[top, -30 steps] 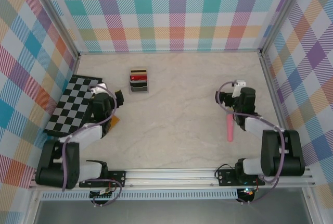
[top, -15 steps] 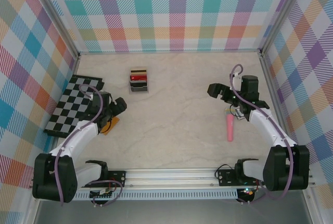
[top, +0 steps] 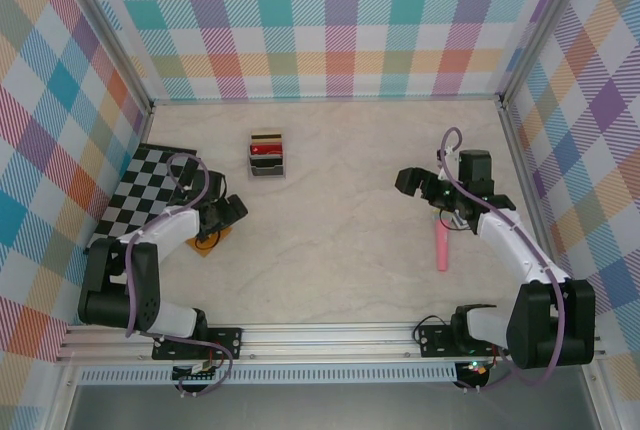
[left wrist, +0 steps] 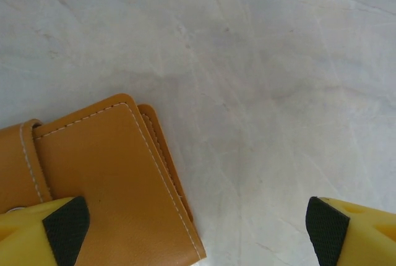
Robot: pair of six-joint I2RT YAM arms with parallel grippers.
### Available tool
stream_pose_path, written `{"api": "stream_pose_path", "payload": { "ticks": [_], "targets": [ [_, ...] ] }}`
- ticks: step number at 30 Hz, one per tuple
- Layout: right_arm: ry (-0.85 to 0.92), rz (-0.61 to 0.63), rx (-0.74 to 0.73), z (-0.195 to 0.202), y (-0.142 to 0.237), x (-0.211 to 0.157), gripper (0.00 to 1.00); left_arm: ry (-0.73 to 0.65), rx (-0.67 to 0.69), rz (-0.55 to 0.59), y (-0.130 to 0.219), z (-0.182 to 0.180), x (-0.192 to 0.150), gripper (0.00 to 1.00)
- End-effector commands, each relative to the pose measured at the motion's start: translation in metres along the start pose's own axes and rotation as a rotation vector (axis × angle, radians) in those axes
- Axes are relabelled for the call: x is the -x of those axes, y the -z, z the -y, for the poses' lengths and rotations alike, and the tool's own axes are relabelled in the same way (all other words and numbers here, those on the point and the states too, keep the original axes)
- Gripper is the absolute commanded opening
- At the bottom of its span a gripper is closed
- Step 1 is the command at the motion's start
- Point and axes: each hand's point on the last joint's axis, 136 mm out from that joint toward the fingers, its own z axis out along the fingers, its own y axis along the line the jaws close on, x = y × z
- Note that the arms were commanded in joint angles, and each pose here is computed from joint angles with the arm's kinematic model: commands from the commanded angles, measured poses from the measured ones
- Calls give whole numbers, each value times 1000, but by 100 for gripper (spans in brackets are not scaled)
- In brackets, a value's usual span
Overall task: Put the credit cards into the card holder
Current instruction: Move the card holder to the center of the table.
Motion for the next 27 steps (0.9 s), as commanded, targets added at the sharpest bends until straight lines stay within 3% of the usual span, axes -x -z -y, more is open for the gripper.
{"api": "stream_pose_path", "payload": {
  "ticks": [1, 5, 11, 17, 19, 21, 23, 27],
  "targets": [
    [-1, -13, -22, 3, 4, -8, 100, -28, -123, -130, -10, 21, -24, 87],
    [3, -19, -36, 4, 6, -10, 100, -138, -302, -209, -1, 63, -57, 83],
    [-11, -39, -63, 10, 6, -16, 100, -438, -454, -331, 23, 134, -136, 82],
    [-34, -58, -107, 19, 6, -22, 93, -684, -625, -463, 40, 210, -217, 77],
    [-40, -58, -134, 24, 8, -23, 89, -769, -680, -462, 54, 235, -232, 75],
    [-36, -65, -140, 24, 9, -24, 84, -806, -730, -397, 72, 258, -232, 77],
    [-29, -80, -111, 19, 8, -25, 78, -758, -759, -327, 86, 268, -219, 77],
    [-40, -146, 40, -5, -2, -30, 64, -557, -678, -151, 92, 247, -181, 79]
  ]
}}
